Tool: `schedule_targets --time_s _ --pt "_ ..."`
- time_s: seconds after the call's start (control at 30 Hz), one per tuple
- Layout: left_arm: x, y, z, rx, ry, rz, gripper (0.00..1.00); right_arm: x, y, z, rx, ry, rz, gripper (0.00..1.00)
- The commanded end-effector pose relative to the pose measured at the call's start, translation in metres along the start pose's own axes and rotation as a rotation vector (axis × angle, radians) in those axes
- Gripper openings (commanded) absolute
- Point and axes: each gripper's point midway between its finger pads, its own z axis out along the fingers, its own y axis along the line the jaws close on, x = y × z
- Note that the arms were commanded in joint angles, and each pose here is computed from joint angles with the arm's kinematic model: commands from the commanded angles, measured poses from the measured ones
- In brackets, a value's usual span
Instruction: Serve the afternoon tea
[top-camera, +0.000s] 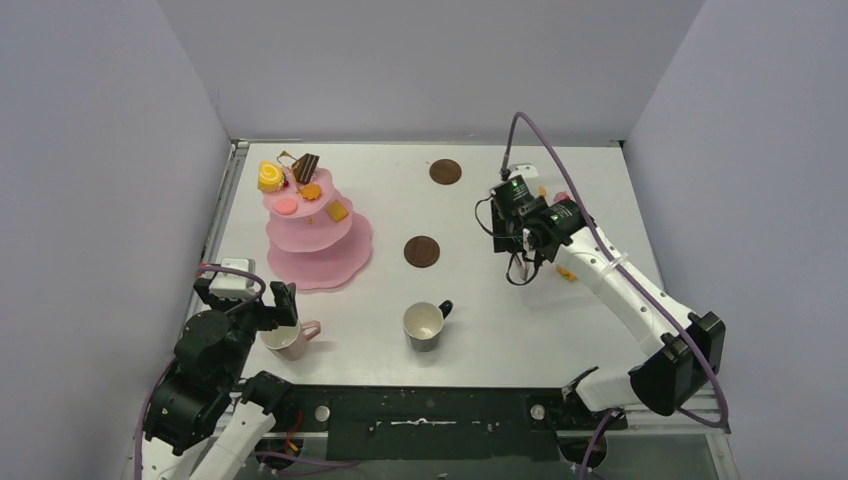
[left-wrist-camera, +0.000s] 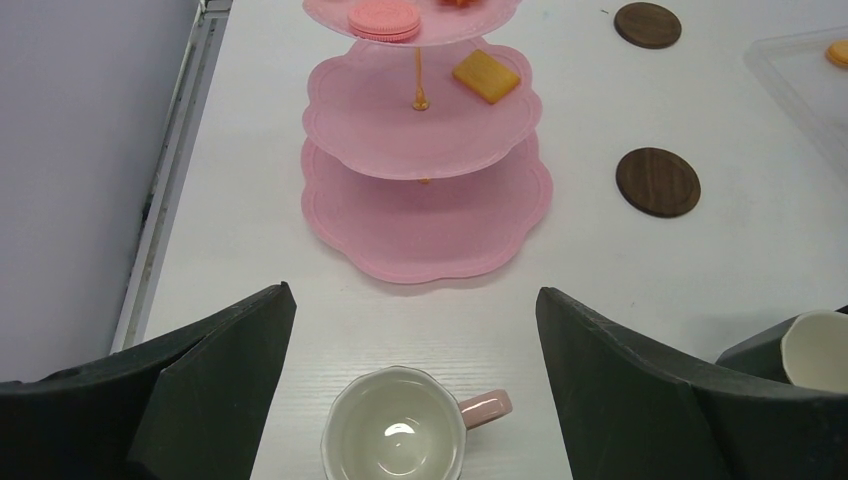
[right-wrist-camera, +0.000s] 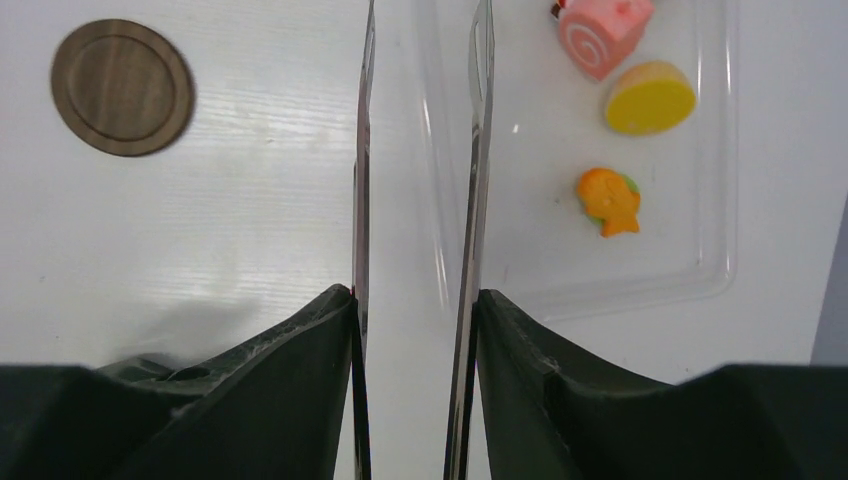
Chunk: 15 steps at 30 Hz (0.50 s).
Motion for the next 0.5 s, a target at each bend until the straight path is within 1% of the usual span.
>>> schedule_targets --time_s 0.0,0.1,0.27,0.47 --pt "-0.021 -0.005 -0.002 0.025 -0.059 -0.018 0.9 0.021 -0.04 -0.013 0.117 0.029 0.064 0.46" --pt "-0.021 -0.004 -0.002 0.024 -0.062 -0.019 0.9 0.042 -0.061 -0.008 0.141 0.089 0.128 0.46" --pt "-0.021 -0.005 -0.001 0.029 -0.063 -0.016 0.9 0.066 -0.087 -0.005 0.17 0.159 0.185 0.46" --pt "-0.021 -0.005 -0.002 0.029 -0.066 -0.016 0.9 0.086 -0.106 0.001 0.178 0.218 0.249 0.48"
